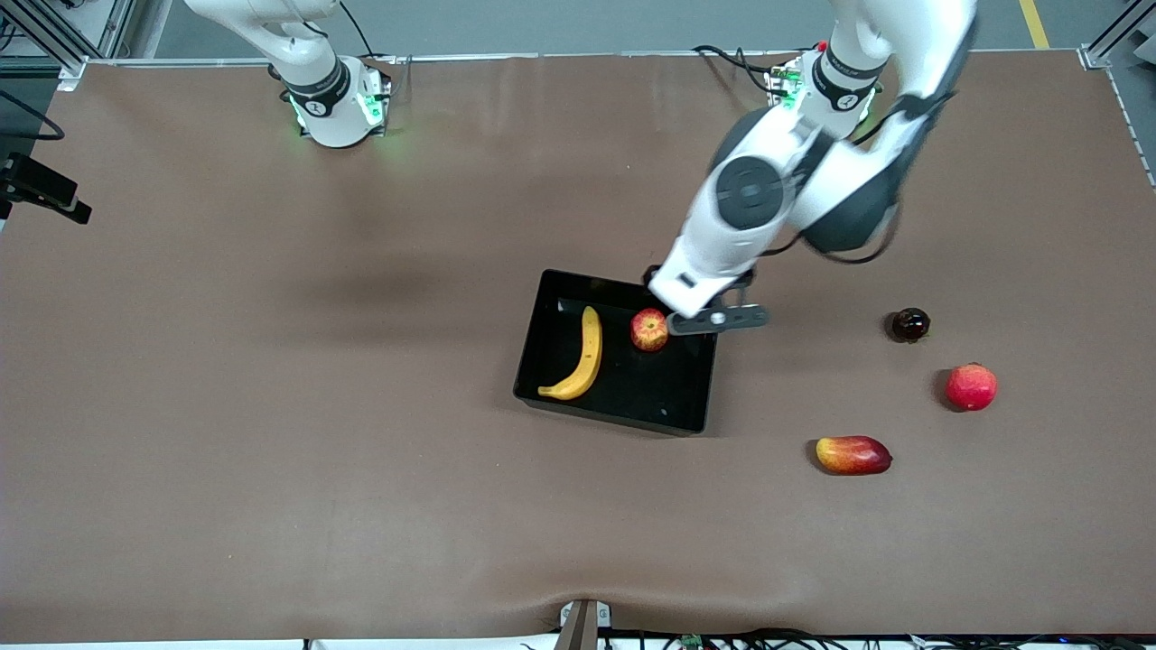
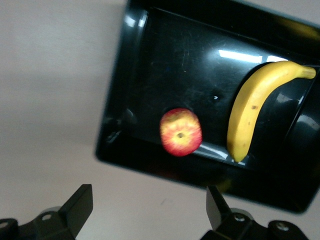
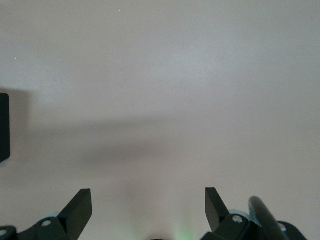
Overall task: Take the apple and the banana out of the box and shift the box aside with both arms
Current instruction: 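Grasp the red apple with the left gripper and lift it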
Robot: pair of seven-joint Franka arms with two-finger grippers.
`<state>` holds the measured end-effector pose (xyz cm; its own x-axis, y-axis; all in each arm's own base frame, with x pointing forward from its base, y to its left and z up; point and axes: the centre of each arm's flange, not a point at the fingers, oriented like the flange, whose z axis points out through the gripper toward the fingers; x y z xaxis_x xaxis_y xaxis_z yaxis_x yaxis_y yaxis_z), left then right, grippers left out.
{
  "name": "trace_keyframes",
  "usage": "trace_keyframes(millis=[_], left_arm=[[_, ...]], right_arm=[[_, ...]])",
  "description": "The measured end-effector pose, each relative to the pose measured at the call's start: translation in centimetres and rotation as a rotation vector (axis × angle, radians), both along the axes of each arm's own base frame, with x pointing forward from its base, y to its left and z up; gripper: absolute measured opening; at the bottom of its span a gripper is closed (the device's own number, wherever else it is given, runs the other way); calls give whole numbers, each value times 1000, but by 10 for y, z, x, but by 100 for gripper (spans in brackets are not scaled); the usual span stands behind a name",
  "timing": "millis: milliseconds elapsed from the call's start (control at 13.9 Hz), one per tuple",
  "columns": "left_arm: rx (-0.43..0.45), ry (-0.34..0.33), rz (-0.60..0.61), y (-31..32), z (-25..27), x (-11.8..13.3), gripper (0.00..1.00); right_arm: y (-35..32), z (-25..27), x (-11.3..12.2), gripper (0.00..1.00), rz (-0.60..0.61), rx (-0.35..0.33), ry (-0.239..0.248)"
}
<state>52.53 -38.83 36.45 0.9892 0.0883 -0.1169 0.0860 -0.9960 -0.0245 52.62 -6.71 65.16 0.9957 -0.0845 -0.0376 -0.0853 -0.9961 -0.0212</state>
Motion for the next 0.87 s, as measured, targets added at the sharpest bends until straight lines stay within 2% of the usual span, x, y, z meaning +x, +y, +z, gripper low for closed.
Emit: trace_keyframes(millis=[361, 649, 721, 793, 865], left_arm=[[21, 13, -13, -23, -92, -2, 100], [2, 34, -9, -24, -138, -3, 100], [-4, 35, -10, -26, -145, -5, 93], [-6, 37, -12, -27, -149, -6, 93], [-8, 38, -13, -27, -152, -7, 86]], right_arm=[[0, 0, 0, 100, 0, 0, 0], [0, 0, 0, 100, 0, 0, 0], [0, 0, 0, 100, 0, 0, 0], [0, 0, 0, 100, 0, 0, 0], [0, 0, 0, 100, 0, 0, 0]])
